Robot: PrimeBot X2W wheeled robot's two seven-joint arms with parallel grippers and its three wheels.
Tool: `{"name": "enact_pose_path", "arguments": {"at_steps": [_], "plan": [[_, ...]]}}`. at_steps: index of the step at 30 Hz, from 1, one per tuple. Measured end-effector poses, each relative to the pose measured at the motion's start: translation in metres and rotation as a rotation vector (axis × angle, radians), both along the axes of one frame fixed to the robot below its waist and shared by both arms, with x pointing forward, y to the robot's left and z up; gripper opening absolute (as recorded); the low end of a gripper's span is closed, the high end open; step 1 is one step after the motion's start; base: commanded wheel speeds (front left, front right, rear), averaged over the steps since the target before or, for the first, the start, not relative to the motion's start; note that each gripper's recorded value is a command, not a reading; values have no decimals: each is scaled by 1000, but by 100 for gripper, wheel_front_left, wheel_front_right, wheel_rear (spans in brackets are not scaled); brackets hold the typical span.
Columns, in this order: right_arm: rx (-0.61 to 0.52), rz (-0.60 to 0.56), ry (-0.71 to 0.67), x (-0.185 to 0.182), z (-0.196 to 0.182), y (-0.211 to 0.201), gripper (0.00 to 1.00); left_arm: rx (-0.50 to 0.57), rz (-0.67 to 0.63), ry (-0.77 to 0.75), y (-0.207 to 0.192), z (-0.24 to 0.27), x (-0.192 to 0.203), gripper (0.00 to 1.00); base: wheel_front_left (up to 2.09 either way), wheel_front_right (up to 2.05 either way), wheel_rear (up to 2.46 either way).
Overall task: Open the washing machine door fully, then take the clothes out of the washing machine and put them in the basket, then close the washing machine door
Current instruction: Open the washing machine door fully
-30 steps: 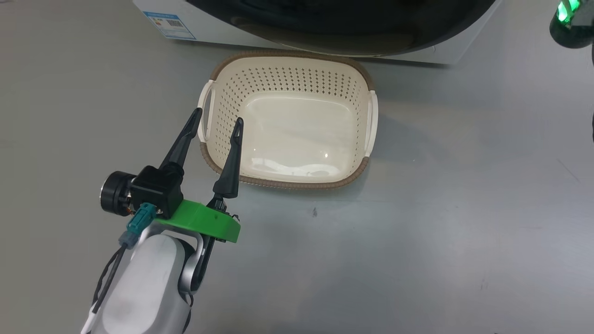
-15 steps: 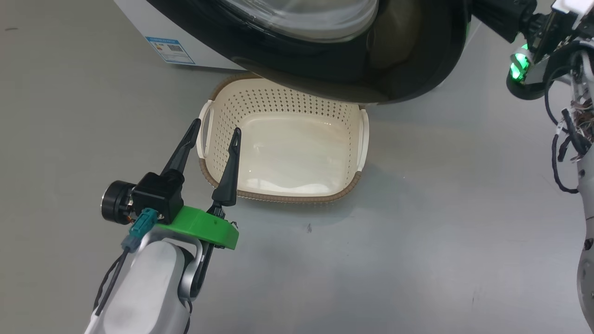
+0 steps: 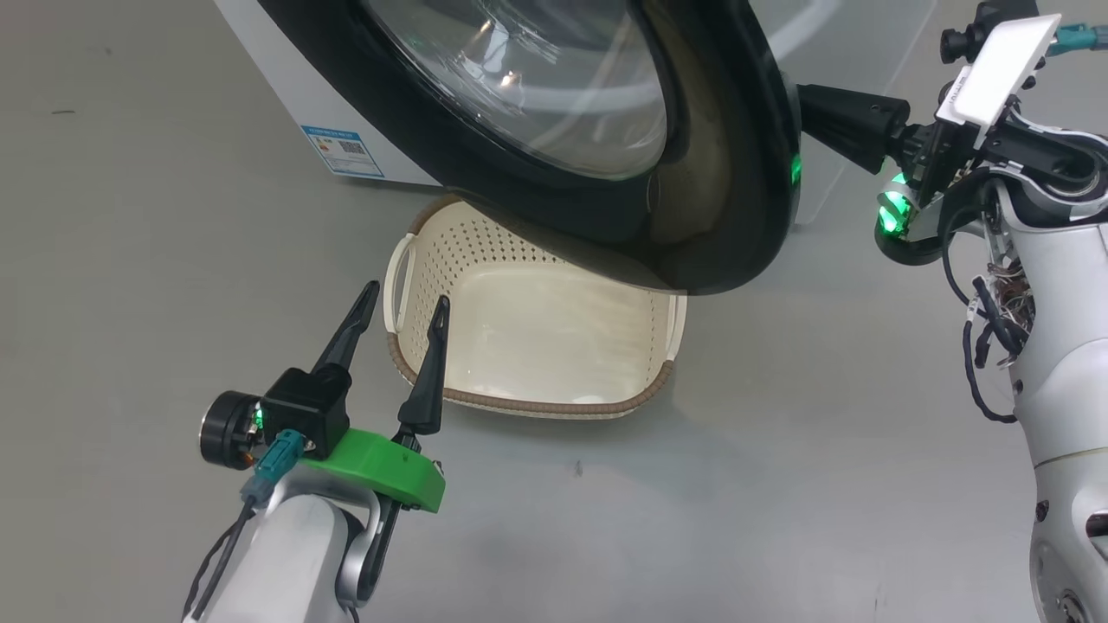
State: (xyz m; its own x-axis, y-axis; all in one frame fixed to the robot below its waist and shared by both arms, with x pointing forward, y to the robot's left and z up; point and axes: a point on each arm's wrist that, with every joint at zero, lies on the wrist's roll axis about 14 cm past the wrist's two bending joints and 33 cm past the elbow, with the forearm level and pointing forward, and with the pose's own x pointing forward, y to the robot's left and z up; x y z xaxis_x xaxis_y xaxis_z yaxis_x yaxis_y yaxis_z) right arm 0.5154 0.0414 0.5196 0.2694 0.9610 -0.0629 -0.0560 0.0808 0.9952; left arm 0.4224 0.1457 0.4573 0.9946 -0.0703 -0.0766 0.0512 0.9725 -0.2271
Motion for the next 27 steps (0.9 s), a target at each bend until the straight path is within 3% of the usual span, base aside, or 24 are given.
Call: {"name": "enact_pose_path", "arguments": {"at_steps": [27], "plan": [[83,203,23,-99,21,56,0,10,108,-21,27,16,-55,100,0,0,0]]}}
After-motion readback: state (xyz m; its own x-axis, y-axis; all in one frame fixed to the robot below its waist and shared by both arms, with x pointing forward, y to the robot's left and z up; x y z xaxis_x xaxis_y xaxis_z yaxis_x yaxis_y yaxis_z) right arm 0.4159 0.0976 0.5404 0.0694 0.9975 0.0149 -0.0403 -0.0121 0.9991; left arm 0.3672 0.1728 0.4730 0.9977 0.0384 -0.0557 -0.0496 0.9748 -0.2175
